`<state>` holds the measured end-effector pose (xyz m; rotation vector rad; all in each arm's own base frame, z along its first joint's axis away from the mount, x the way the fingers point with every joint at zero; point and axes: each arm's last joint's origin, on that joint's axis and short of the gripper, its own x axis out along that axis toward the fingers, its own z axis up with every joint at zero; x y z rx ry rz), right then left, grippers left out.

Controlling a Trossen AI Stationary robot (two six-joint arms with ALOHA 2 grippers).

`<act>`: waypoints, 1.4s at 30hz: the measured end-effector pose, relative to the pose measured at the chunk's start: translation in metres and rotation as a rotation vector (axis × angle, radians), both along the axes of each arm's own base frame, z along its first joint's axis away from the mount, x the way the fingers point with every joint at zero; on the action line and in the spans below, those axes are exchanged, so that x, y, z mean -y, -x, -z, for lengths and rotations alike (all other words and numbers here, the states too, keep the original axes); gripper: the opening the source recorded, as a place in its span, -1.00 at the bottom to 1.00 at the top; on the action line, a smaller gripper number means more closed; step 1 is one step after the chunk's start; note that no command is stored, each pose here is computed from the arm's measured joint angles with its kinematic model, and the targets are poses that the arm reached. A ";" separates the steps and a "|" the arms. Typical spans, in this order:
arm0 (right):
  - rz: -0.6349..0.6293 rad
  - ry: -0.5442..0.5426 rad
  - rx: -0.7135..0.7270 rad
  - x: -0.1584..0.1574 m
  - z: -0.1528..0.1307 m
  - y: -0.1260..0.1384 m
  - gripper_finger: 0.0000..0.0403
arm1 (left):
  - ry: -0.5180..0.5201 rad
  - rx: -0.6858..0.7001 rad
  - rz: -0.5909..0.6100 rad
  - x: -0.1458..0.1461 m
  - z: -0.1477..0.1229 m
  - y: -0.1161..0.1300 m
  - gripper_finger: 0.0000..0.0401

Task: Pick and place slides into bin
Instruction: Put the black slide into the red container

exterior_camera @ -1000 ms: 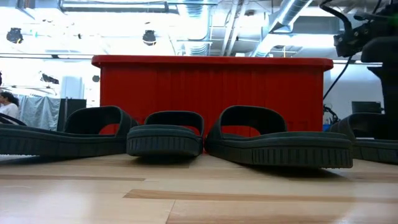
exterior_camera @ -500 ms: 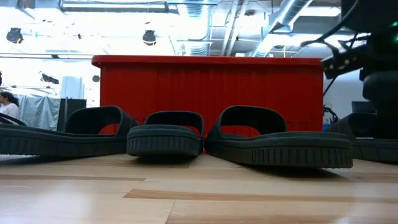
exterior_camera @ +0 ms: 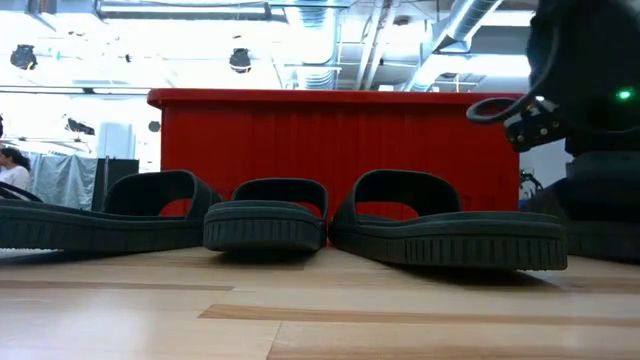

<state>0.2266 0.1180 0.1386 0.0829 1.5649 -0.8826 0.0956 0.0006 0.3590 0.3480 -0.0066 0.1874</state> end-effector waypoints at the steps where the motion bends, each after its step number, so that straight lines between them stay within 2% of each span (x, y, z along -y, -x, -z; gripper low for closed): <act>1: 0.001 -0.008 0.014 -0.001 -0.003 -0.001 -0.87 | 0.000 0.000 0.000 0.000 0.000 0.000 -1.00; 7: 0.038 -0.064 0.094 -0.005 -0.021 -0.008 -0.97 | 0.000 0.000 0.000 0.000 0.000 0.000 -1.00; 14: 0.017 -0.130 0.160 -0.014 -0.068 -0.008 -0.98 | 0.005 0.004 0.016 0.000 0.000 0.000 -1.00; 24: -0.051 -0.128 0.179 -0.025 -0.140 -0.005 -0.99 | 0.039 0.179 0.090 0.002 -0.017 0.002 -1.00; 28: -0.093 -0.120 0.280 -0.026 -0.162 -0.013 -1.00 | 0.039 0.201 0.094 0.002 -0.019 0.002 -1.00; 34: -0.160 -0.080 0.354 -0.009 -0.185 -0.027 -1.00 | 0.034 0.196 0.093 0.002 -0.018 0.002 -1.00; 42: -0.258 -0.007 0.332 0.026 -0.199 -0.044 -1.00 | 0.035 0.196 0.092 0.002 -0.018 0.002 -1.00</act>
